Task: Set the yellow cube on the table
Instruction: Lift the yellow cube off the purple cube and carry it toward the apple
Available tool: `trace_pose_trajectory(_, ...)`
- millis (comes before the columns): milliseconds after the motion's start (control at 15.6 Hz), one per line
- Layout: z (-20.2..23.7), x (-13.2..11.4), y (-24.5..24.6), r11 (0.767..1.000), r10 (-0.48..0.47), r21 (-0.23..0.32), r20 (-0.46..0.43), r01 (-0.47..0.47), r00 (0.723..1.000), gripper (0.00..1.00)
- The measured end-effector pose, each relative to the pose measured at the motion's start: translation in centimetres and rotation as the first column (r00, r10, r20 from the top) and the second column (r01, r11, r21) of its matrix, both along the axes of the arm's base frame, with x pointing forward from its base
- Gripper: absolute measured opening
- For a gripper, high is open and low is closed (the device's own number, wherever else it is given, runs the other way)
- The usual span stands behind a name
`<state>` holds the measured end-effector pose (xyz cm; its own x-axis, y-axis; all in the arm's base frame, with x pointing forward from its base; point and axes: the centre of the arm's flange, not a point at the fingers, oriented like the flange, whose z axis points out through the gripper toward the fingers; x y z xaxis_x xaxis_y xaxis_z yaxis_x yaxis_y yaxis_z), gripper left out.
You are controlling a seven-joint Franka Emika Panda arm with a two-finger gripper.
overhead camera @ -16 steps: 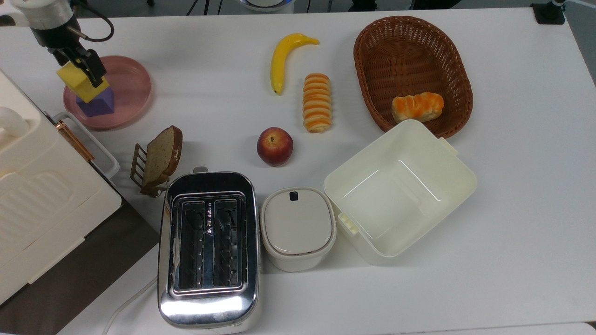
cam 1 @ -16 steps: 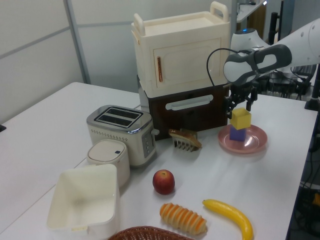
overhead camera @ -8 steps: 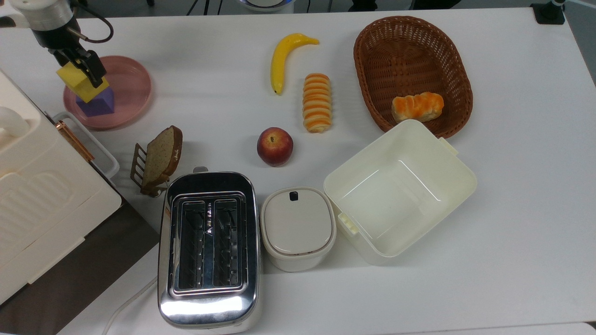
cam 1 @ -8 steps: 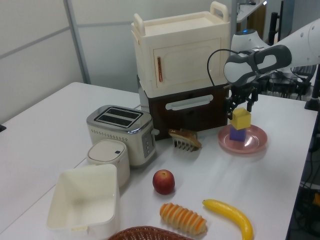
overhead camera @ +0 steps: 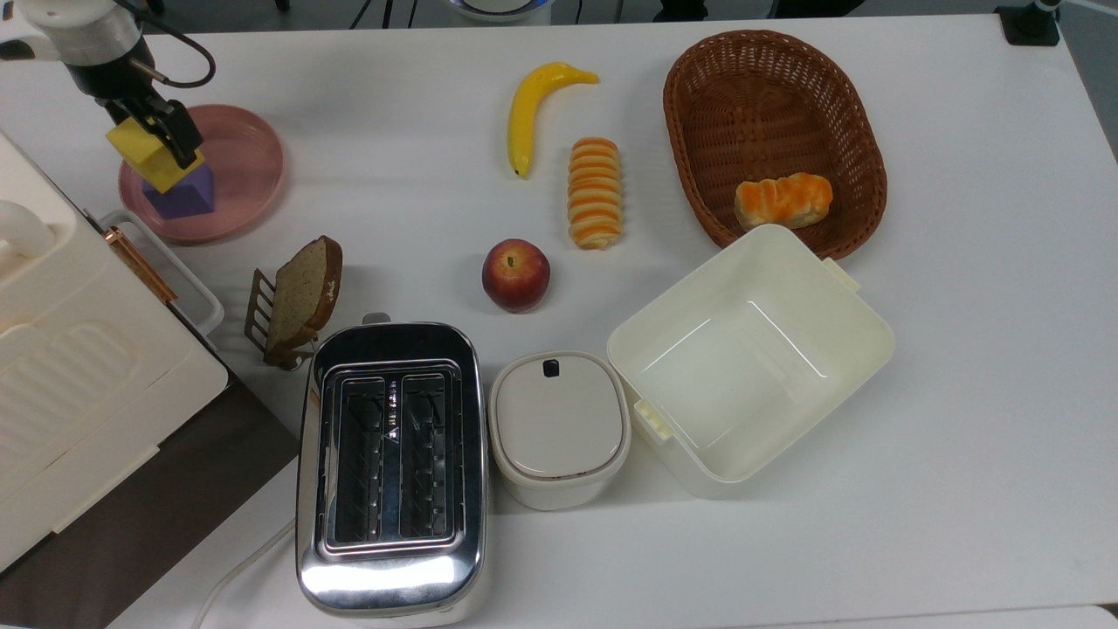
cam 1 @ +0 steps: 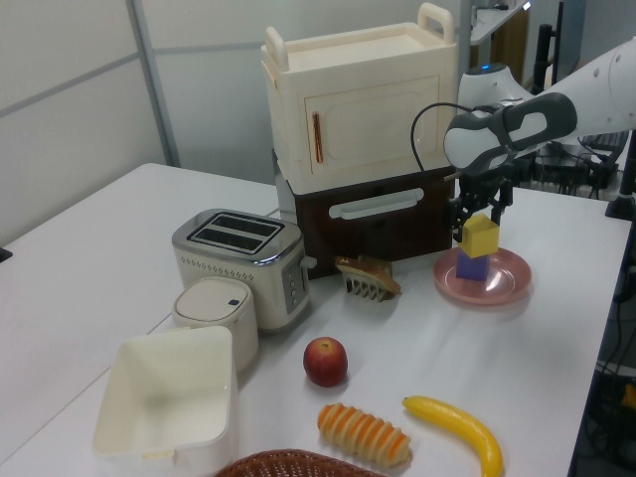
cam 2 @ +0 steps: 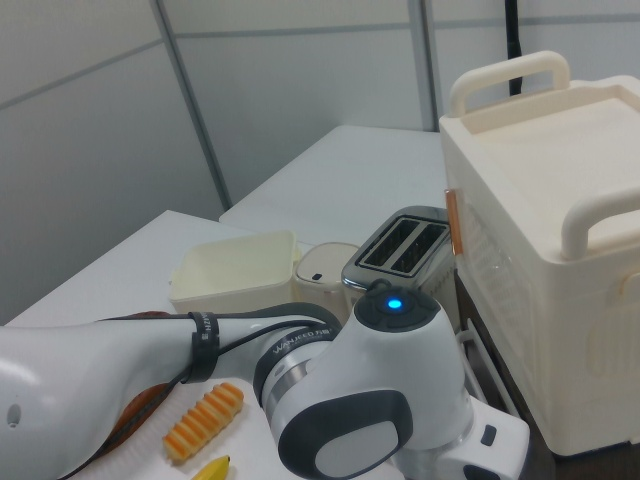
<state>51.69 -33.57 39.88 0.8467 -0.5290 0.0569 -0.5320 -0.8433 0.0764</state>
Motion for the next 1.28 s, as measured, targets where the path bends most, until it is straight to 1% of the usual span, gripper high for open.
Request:
trace_pose_trajectory(128,-0.2,0.0,0.0,1.000,0.001,-0.001,-0.004,-0.001,1.000,0.98)
trace_pose_trajectory(192,-0.2,0.0,-0.1,1.000,0.004,-0.005,-0.007,-0.004,1.000,0.89)
trace_pose_trajectory(256,-0.2,0.0,-0.1,1.000,0.007,-0.010,-0.008,-0.007,1.000,0.74)
trace_pose_trajectory(320,-0.2,0.0,-0.2,1.000,0.007,-0.013,-0.005,-0.008,1.000,0.63)
trace_pose_trajectory(384,-0.1,0.1,-0.2,1.000,0.008,-0.016,-0.001,-0.008,1.000,0.58)
trace_pose_trajectory(768,0.0,0.1,-0.2,1.000,0.008,-0.017,0.002,-0.008,1.000,0.57)
trace_pose_trajectory(960,1.1,0.4,0.6,1.000,0.019,-0.024,0.019,-0.019,1.000,0.57)
trace_pose_trajectory(1088,2.7,1.2,2.9,0.999,0.043,-0.024,0.030,-0.042,0.999,0.57)
trace_pose_trajectory(1280,5.3,2.8,8.4,0.996,0.083,-0.014,0.039,-0.083,0.996,0.57)
